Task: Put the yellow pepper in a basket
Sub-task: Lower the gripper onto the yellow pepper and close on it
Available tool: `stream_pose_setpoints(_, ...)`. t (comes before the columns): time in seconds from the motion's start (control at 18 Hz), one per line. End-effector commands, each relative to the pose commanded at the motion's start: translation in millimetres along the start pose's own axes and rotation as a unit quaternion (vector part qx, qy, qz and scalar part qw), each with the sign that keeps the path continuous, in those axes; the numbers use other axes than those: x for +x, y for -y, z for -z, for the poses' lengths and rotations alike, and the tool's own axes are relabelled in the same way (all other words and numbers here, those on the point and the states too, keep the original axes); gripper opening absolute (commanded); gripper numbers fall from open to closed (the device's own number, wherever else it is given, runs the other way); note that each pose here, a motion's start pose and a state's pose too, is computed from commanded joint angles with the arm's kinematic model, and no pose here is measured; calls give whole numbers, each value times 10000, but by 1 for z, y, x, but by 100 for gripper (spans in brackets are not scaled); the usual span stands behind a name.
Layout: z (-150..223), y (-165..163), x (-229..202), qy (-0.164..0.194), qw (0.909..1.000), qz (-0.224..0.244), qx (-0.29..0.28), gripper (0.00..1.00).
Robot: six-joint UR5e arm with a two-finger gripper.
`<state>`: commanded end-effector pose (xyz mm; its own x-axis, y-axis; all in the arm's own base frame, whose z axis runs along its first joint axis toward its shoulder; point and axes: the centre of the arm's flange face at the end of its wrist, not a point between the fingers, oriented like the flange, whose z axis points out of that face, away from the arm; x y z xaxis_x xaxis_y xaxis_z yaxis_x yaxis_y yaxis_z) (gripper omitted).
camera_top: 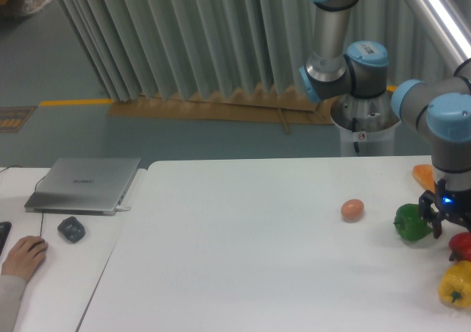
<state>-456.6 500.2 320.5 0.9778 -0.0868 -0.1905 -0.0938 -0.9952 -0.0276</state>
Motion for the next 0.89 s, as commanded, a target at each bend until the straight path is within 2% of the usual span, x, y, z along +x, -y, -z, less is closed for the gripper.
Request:
stream_pose_setpoints(0.39, -25, 0, -6, -62, 9998, -23, -211, 100)
stream_pose_setpoints(0.89, -39, 2, -20, -78, 9997, 52, -221, 100)
